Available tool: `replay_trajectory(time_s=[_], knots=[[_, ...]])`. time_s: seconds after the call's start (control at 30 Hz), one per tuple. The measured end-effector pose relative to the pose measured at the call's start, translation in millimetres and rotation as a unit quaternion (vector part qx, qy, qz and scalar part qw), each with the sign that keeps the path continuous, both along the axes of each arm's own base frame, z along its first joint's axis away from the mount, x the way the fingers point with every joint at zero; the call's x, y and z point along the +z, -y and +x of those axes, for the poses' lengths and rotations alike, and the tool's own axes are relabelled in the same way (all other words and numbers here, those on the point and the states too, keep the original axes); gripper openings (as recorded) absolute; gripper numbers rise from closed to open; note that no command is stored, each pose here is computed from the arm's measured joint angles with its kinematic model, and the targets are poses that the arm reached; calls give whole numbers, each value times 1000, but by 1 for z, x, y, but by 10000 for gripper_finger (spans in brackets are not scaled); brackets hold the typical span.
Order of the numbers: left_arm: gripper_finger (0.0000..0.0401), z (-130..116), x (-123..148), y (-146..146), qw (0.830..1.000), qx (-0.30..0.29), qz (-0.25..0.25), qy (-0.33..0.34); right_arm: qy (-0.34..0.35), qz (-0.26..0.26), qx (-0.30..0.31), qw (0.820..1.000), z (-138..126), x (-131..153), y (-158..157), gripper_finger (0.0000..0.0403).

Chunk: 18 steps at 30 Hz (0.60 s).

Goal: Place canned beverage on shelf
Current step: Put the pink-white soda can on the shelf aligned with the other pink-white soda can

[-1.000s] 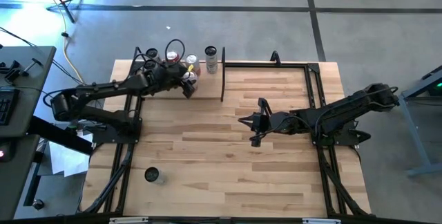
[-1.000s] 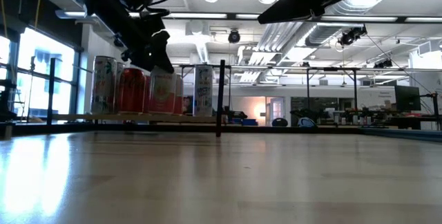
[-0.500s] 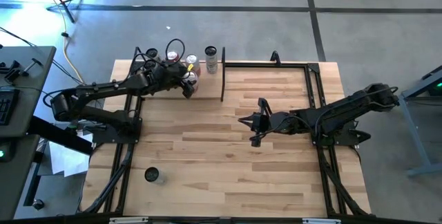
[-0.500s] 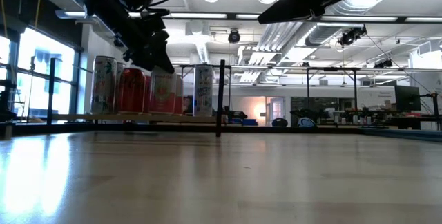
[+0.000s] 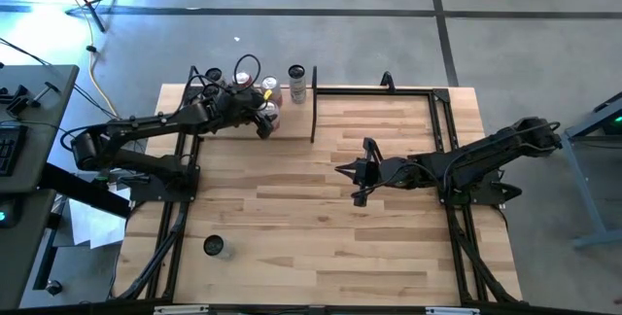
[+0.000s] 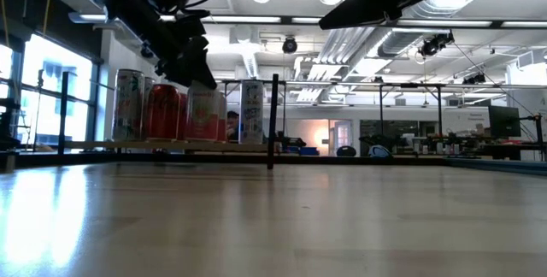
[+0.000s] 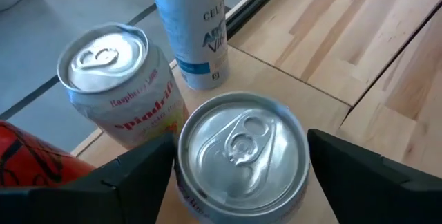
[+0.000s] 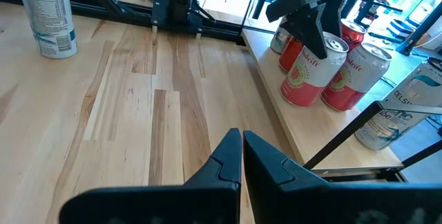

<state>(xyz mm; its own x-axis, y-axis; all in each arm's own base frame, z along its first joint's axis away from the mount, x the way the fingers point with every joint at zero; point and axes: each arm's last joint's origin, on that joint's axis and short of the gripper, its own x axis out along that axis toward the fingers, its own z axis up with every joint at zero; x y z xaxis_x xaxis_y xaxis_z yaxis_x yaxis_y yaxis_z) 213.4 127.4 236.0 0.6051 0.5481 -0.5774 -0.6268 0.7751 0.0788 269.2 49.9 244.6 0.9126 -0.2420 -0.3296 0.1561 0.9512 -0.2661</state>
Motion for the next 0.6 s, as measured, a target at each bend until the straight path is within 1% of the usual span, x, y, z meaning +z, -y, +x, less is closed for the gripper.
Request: replay_trajectory(time_s=[0.23,0.43,0.6], knots=[[340,0,1,-1,1000,9,7,0,0,0,0,1000,0,0,0,0],[341,0,1,-1,1000,22,7,1,4,1,0,1000,0,1,0,0],[342,0,1,-1,1000,17,14,-6,4,1,0,1000,0,1,0,0]])
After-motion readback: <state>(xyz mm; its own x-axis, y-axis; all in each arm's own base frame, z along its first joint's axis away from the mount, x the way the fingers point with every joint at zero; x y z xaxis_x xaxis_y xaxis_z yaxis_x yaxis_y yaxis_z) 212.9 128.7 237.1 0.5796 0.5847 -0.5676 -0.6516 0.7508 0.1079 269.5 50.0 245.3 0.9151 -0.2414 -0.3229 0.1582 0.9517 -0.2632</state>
